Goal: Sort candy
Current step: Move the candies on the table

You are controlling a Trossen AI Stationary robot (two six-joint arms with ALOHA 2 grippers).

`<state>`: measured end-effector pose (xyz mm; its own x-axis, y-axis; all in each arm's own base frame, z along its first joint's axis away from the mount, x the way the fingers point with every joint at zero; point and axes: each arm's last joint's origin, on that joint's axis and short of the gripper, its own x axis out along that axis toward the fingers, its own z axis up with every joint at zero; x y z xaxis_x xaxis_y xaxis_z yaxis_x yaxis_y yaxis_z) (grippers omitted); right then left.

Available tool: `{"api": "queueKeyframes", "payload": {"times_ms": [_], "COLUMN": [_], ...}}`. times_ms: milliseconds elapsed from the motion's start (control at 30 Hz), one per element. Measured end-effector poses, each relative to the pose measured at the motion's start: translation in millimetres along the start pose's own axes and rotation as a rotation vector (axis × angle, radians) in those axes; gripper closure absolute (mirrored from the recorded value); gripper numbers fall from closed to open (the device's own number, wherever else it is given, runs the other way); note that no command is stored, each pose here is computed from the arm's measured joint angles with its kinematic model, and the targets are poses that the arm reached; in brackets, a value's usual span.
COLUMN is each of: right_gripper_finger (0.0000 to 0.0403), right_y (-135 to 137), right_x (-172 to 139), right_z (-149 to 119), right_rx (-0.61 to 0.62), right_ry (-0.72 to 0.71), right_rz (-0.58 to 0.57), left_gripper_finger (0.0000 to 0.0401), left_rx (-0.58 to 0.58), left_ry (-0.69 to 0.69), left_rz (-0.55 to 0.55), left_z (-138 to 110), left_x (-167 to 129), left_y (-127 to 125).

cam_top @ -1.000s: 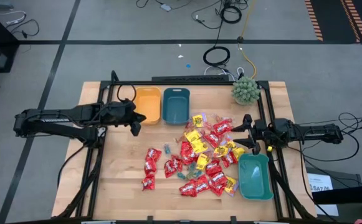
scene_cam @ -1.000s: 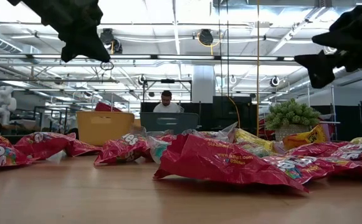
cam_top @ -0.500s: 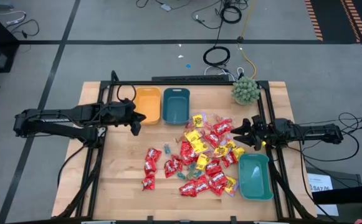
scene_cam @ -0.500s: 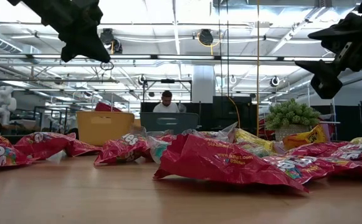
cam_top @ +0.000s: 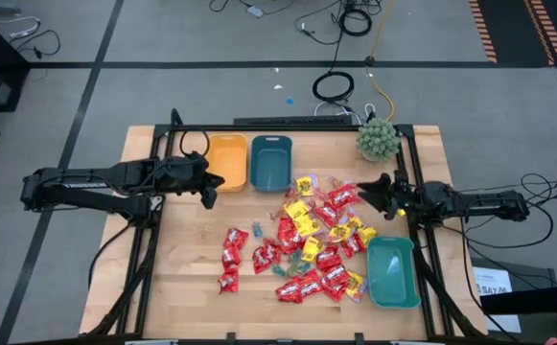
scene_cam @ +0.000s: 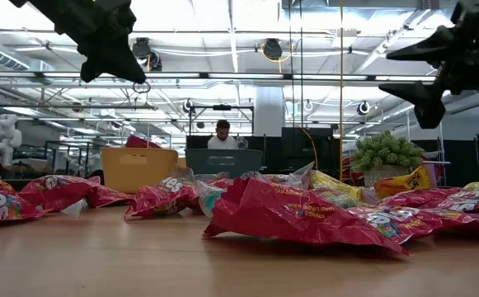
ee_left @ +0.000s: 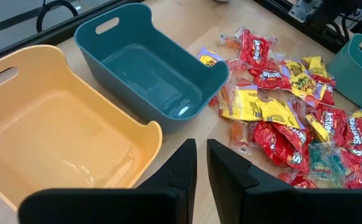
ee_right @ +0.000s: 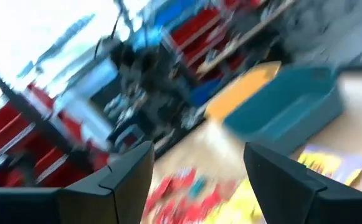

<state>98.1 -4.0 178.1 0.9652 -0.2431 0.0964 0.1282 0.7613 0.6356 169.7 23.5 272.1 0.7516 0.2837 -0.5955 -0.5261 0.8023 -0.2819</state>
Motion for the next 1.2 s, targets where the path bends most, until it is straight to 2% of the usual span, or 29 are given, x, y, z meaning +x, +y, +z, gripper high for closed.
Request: {"api": "queueKeyframes", "payload": {"times_ms": [167, 267, 367, 500, 633, 867, 1033, 1200], "right_gripper_finger": [0.0161, 0.0161, 0.0167, 0.0186, 0.0201, 0.0195, 0.0172, 0.0144], "right_y": [10.5, 21.8, 36.0, 53.1, 65.6, 73.4, 70.0, 53.4], "right_x": [4.7, 13.8, 30.7, 65.6, 109.8, 187.1, 210.3, 223.0], "right_z": [16.2, 29.1, 44.2, 63.7, 81.3, 106.6, 107.6, 92.0], "right_rx": [-0.078, -0.125, -0.168, -0.196, -0.198, -0.126, -0.137, -0.075], "right_ry": [-0.064, -0.058, -0.02, 0.106, 0.264, 0.571, 0.803, 0.829], "right_rz": [-0.089, -0.145, -0.218, -0.368, -0.552, -0.778, -0.957, -1.063], "left_gripper_finger": [0.0354, 0.0354, 0.0353, 0.0353, 0.0354, 0.0354, 0.0353, 0.0354], "left_rx": [0.066, 0.117, 0.156, 0.156, 0.137, 0.179, 0.232, 0.286], "left_ry": [-0.032, -0.075, -0.097, -0.139, -0.193, -0.164, -0.149, -0.152], "left_rz": [0.058, 0.119, 0.122, 0.101, 0.009, -0.102, -0.142, -0.14], "left_z": [1.0, 2.5, 0.4, -10.2, -20.3, -27.4, -28.3, -28.3], "left_x": [-0.4, -3.9, -7.0, -6.2, -1.9, -0.6, -0.5, -0.5], "left_y": [1.7, 4.2, 6.4, 12.1, 14.8, 14.6, 13.5, 13.4]}}
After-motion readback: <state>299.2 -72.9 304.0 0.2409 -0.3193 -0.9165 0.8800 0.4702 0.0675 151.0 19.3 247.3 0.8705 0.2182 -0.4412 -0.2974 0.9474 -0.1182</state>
